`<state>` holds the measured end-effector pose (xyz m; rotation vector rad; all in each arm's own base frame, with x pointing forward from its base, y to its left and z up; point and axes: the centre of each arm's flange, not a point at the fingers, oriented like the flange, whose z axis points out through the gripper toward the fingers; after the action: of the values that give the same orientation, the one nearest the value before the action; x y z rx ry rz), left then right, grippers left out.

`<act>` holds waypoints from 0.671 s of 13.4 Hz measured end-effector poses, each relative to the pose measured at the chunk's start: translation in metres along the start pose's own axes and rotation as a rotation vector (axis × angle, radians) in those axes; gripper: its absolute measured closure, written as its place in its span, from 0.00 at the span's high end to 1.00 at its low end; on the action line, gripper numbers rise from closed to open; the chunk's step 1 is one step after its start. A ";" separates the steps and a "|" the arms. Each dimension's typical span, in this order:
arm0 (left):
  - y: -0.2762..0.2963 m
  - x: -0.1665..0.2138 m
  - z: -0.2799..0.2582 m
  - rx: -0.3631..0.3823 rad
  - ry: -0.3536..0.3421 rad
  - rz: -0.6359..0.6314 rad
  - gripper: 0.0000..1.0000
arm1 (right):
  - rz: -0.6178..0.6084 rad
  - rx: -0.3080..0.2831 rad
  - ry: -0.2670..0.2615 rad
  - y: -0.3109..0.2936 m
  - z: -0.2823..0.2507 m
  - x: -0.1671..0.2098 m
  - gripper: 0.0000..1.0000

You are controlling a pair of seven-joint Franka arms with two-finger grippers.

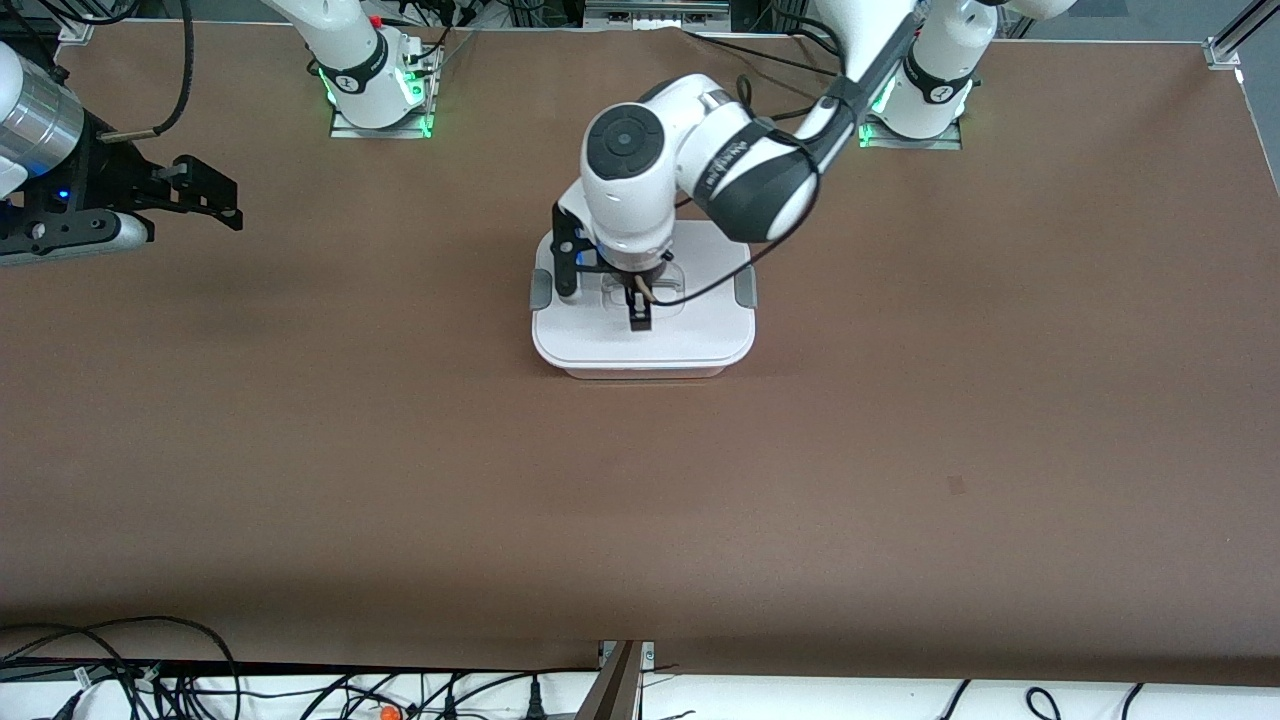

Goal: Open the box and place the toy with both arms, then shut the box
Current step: 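Release the lid handle and raise the left gripper away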

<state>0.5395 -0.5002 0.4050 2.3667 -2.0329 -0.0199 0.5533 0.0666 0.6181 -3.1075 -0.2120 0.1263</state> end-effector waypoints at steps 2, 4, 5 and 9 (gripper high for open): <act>-0.028 -0.024 -0.021 0.021 0.023 -0.075 1.00 | 0.000 0.000 0.000 0.000 0.000 0.000 1.00; -0.060 -0.059 -0.039 0.037 0.032 -0.149 1.00 | -0.001 0.000 0.000 0.000 0.000 0.000 1.00; -0.079 -0.081 -0.045 0.044 0.034 -0.189 1.00 | -0.001 0.000 0.000 0.000 0.000 0.000 1.00; -0.159 -0.200 -0.080 0.093 0.044 -0.390 1.00 | -0.012 0.000 0.000 0.000 0.000 0.000 1.00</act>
<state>0.6682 -0.2779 0.4805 2.7534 -1.5556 0.1212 0.5534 0.0668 0.6181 -3.1055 -0.2312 0.1254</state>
